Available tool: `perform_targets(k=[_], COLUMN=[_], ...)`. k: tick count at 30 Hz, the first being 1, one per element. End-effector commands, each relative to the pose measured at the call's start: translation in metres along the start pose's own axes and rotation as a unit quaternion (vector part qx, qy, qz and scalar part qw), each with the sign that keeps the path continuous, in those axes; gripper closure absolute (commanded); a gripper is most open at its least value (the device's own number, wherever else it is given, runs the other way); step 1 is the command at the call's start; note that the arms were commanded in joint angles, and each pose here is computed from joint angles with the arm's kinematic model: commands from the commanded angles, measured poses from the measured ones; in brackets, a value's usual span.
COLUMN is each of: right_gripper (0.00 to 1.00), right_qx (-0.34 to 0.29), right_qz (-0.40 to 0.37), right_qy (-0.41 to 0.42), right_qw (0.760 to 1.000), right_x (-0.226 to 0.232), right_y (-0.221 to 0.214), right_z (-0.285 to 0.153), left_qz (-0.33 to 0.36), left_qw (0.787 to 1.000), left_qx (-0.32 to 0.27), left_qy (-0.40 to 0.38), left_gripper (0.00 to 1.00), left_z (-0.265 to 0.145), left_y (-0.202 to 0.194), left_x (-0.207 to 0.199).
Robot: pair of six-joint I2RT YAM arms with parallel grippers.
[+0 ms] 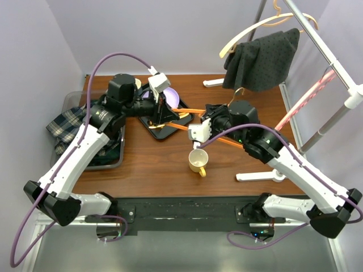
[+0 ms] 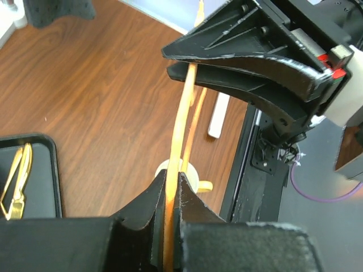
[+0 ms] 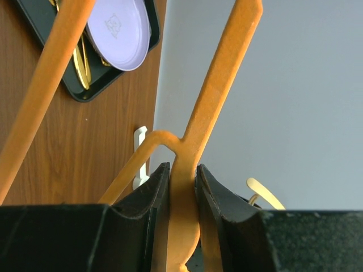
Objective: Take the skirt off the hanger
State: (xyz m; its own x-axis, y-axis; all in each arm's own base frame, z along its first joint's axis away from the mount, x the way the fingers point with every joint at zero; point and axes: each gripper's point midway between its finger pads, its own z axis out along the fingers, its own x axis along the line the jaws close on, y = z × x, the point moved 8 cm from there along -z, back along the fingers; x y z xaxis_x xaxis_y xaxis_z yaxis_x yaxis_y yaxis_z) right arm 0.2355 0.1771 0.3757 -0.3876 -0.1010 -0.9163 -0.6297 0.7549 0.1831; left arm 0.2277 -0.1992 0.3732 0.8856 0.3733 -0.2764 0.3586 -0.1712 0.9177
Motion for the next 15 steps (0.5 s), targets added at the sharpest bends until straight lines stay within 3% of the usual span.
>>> perform_targets(k=[1, 2, 3, 6, 9, 12, 14, 15], right_gripper=[0.77, 0.73, 0.62, 0.49, 0.36, 0.27, 0.02, 0.01], right_qx=[-0.107, -0.118, -0.134, -0.173, -0.245, -0.316, -0.356, -0.363], right_qz=[0.047, 0.052, 0.06, 0.093, 0.131, 0.175, 0.259, 0.299], right_qy=[-0.089, -0.101, -0.099, -0.07, -0.074, -0.09, -0.116, -0.129], right_qw=[0.989, 0.987, 0.984, 0.978, 0.958, 0.928, 0.89, 0.873], right_x=[-0.029, -0.031, -0.03, -0.028, -0.029, -0.033, -0.045, -0.049], right_y=[0.025, 0.027, 0.03, 0.039, 0.053, 0.067, 0.075, 0.076], right_z=[-0.033, -0.041, -0.044, -0.061, -0.081, -0.099, -0.11, -0.115], left_qz=[0.026, 0.032, 0.034, 0.043, 0.032, 0.03, 0.038, 0.032], left_qw=[0.997, 0.996, 0.995, 0.992, 0.99, 0.988, 0.984, 0.983], left_qx=[-0.065, -0.074, -0.081, -0.113, -0.136, -0.152, -0.172, -0.18], left_qy=[0.037, 0.038, 0.042, 0.042, 0.032, 0.028, 0.019, 0.015], left_gripper=[1.0, 1.0, 1.0, 1.0, 1.0, 1.0, 1.0, 1.0], left_z=[-0.006, -0.007, -0.008, -0.014, -0.014, -0.012, -0.012, -0.012], left_y=[0.024, 0.027, 0.029, 0.038, 0.044, 0.049, 0.054, 0.057], left_x=[-0.001, -0.002, -0.002, -0.008, -0.012, -0.012, -0.014, -0.015])
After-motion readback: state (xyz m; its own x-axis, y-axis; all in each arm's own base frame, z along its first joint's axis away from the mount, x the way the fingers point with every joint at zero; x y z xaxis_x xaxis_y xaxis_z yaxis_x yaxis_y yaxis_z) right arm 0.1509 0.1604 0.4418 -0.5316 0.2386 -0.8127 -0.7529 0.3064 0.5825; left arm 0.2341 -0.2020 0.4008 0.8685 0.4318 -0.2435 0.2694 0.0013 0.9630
